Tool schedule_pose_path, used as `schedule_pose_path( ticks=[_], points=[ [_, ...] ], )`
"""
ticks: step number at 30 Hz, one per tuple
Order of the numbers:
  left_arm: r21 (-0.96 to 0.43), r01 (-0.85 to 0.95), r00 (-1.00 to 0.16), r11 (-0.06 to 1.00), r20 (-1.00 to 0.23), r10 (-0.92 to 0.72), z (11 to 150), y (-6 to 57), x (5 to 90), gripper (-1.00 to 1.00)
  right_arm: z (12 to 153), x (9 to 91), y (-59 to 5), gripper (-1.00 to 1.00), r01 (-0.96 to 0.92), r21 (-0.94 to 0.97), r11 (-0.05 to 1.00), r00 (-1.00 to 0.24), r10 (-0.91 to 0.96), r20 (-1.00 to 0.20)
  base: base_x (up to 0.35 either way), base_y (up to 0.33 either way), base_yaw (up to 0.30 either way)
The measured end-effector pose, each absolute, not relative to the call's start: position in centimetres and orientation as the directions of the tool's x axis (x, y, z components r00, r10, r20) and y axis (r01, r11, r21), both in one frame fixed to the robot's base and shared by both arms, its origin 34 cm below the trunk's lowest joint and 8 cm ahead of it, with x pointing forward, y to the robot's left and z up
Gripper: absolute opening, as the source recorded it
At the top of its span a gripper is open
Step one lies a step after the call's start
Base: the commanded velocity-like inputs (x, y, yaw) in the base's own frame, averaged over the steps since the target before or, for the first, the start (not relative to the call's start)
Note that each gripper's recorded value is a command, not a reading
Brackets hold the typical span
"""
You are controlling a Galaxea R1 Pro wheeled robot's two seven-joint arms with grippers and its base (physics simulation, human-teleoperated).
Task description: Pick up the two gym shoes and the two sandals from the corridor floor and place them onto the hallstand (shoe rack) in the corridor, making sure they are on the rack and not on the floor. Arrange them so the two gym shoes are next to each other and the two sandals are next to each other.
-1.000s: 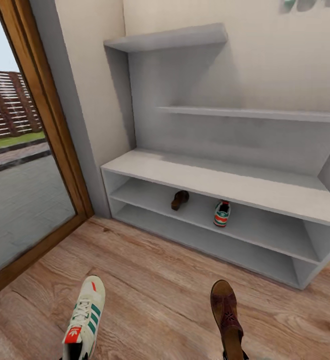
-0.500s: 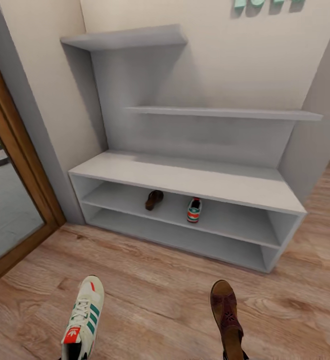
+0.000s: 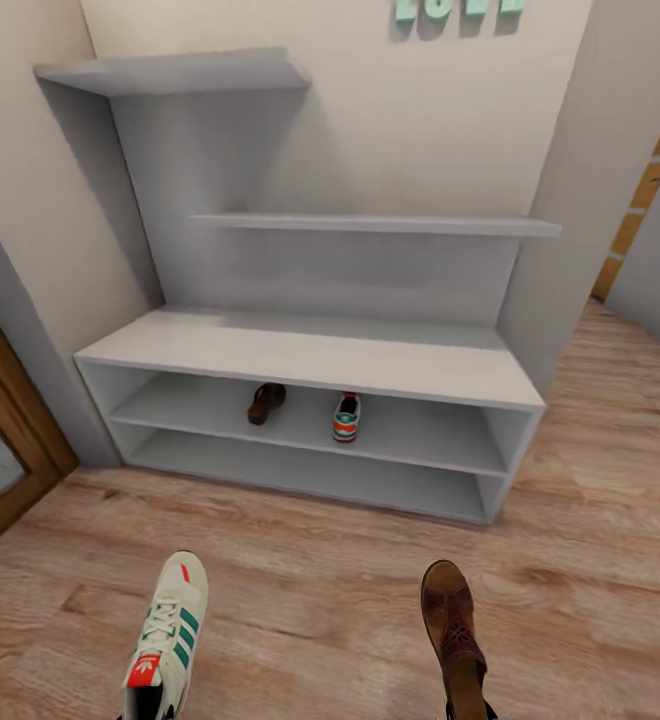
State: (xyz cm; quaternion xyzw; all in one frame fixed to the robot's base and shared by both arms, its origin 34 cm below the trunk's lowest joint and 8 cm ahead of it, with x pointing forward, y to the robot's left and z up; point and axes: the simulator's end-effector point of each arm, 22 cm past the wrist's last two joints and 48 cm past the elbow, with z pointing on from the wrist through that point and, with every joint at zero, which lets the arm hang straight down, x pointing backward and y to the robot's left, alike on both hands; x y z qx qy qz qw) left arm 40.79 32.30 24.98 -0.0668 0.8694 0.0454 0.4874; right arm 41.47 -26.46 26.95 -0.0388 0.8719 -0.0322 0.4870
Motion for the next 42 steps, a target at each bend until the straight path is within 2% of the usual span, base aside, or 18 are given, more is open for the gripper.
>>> schedule_pose_path(
  ticks=[9, 26, 32, 42],
  points=[
    [0.011, -0.158, -0.516, 0.987, -0.854, -0.073, 24.98, 32.12, 40.84, -1.00, 26.97, 41.50, -26.44, -1.00, -0.036, -0.094, 0.995, -0.522, -0.099, -0.847, 0.000, -0.029, -0.266],
    [0.011, -0.157, -0.517, 0.987, -0.853, -0.073, 24.96, 32.12, 40.79, -1.00, 26.96, 41.48, -26.42, -1.00, -0.035, -0.093, 0.995, -0.522, -0.098, -0.847, 0.000, -0.245, -0.262],
    [0.011, -0.158, -0.516, 0.987, -0.853, -0.073, 24.97, 32.15, 40.80, -1.00, 27.06, 41.58, -26.49, -1.00, -0.035, -0.095, 0.995, -0.519, -0.099, -0.849, 0.000, -0.197, -0.074],
    [0.012, -0.160, -0.515, 0.987, -0.854, -0.073, 25.01, 32.21, 40.81, -1.00, 27.19, 41.74, -26.52, -1.00, -0.035, -0.096, 0.995, -0.516, -0.100, -0.851, -0.001, -0.027, -0.005]
  ],
)
